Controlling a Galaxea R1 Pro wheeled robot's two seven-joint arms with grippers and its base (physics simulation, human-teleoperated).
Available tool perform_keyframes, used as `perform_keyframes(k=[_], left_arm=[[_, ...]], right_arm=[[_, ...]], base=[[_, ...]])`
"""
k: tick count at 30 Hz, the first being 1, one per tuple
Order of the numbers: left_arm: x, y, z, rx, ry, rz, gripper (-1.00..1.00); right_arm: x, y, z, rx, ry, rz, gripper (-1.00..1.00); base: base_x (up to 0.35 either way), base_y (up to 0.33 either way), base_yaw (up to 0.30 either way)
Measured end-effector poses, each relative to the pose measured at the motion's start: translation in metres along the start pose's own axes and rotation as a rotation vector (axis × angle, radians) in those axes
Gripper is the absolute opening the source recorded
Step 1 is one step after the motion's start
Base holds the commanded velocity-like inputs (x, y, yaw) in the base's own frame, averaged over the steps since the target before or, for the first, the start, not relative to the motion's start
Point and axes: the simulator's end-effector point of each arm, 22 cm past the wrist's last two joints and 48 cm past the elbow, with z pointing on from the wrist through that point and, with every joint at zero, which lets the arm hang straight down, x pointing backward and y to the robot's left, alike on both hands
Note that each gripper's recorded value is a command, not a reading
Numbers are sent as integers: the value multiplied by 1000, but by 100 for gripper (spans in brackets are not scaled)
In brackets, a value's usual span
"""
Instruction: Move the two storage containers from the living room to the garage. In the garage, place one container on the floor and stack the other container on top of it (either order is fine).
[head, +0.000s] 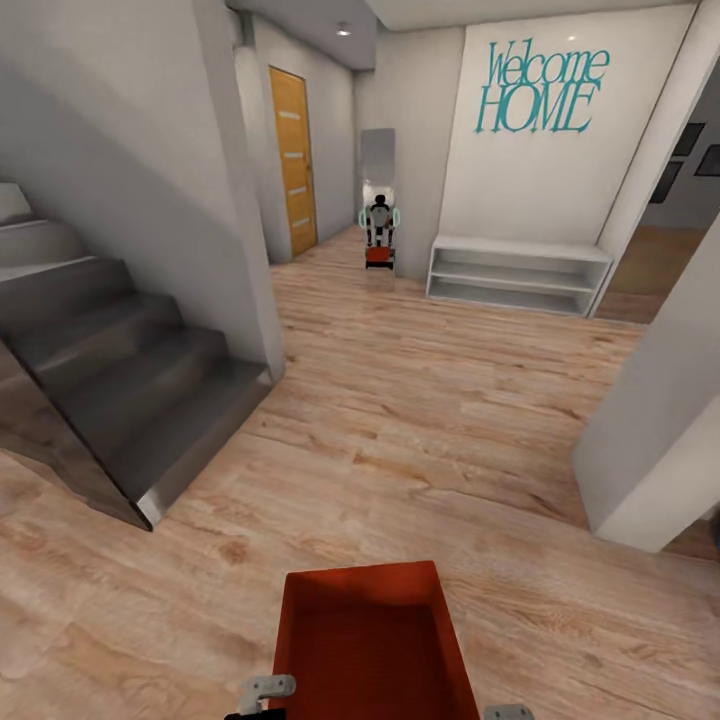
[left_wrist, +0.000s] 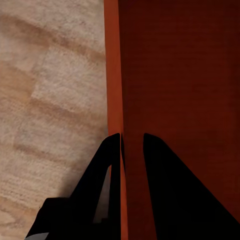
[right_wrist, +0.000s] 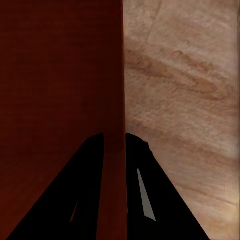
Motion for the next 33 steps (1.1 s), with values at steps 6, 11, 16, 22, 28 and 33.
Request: perform_keyframes(k=[6,11,16,22,28,33], left_arm=[[0,0,0,0,0,0,-100],[0,-1,0,0,0,0,-100],[-1,-1,0,1,0,1,-100],[-1,-1,0,1,0,3,-100],[-2,-1,0,1,0,3,-100],[-2,-1,0,1,0,3,-100]], right_arm=[[0,0,0,0,0,0,-100],[0,0,0,0,0,1,-100],[0,0,0,0,0,1,-100],[0,0,0,-1,0,3,-100],[0,0,0,-1,0,4,-100],[0,0,0,-1,0,4,-100]], base=[[303,0,-1],[303,0,0],[318,0,0],[287,0,0],[63,0,0],[10,0,0]])
